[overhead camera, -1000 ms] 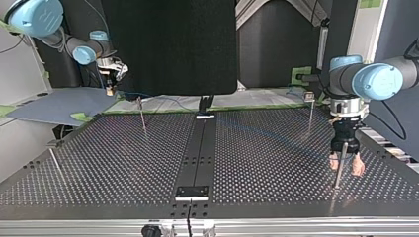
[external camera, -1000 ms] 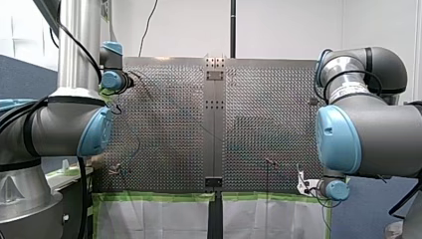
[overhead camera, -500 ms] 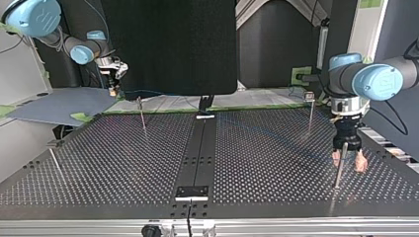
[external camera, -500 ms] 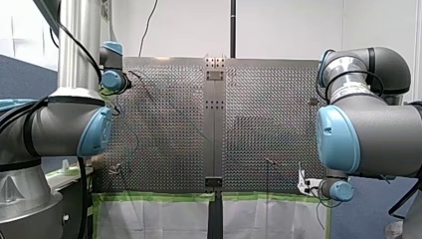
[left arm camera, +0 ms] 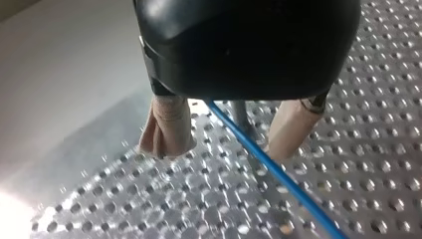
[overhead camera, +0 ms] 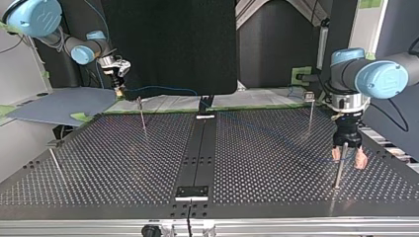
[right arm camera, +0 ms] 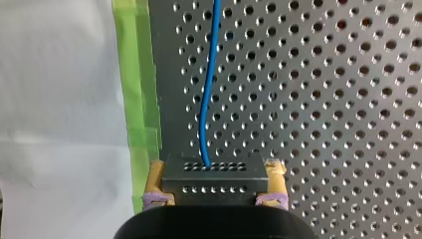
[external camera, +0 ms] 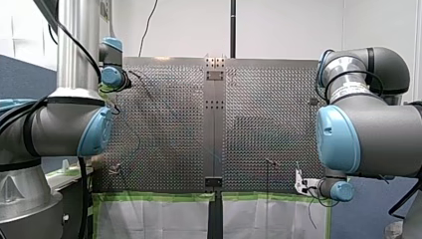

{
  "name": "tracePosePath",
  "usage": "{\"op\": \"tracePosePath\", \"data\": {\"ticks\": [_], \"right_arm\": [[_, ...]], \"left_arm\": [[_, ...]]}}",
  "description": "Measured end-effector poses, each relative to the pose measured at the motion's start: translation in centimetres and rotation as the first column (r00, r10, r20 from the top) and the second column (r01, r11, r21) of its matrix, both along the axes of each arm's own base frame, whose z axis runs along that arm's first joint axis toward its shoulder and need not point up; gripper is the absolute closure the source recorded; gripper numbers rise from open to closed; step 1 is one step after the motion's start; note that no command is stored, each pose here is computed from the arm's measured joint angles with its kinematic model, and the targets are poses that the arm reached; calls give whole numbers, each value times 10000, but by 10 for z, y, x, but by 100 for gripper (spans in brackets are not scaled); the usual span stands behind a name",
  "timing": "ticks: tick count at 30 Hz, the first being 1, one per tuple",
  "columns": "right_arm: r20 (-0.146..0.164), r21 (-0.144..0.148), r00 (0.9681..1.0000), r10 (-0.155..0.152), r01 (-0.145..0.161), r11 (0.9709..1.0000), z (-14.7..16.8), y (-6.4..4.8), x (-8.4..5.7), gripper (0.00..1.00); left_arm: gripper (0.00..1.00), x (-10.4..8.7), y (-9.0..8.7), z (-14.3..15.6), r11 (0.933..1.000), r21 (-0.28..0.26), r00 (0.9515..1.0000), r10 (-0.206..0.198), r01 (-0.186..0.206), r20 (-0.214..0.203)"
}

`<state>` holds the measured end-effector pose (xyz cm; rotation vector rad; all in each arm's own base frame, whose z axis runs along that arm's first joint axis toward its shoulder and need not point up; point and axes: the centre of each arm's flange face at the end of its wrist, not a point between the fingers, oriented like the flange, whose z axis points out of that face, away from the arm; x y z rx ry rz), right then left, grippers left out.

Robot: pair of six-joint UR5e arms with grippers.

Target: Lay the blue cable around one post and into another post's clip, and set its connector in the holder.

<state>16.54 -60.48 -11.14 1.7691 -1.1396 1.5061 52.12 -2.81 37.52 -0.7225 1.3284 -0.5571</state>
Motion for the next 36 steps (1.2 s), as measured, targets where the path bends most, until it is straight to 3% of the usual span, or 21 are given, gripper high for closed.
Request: {"op": "tracePosePath", "data": {"ticks": [7,15,16,17,18,19,20,21,22,32,36], "right_arm": [[123,-16,9989,454,-454,9990,1,2,4,100],[136,-25,9986,518,-517,9987,1,3,5,100],[136,-31,9985,523,-523,9986,1,3,6,100],[135,-36,9985,528,-527,9986,1,3,6,100],[136,-36,9985,531,-530,9986,1,3,6,100],[136,-34,9985,533,-533,9986,1,3,6,100],[136,-32,9985,535,-534,9986,1,3,6,100],[136,-31,9985,535,-535,9986,1,3,6,100],[136,-31,9985,537,-537,9986,0,3,6,100],[127,-46,9983,568,-568,9984,1,3,8,100],[119,-54,9982,590,-590,9982,1,4,9,100]], "left_arm": [[0,-5,-1,4,10000,10,10000,10,-10,-95],[0,-2,5,7,9998,94,9997,148,-150,170],[3,-2,6,8,9998,101,9996,177,-179,239],[20,-1,8,9,9997,112,9992,226,-229,335],[20,-1,9,10,9996,120,9988,267,-272,401],[39,0,9,10,9994,126,9984,314,-320,469],[39,1,11,11,9992,136,9977,378,-386,567],[68,1,11,12,9989,138,9970,432,-441,644],[77,2,12,13,9987,137,9962,487,-498,717],[83,7,10,23,9983,222,9872,496,-536,1514],[83,10,10,27,9990,88,9808,415,-439,1904]]}}
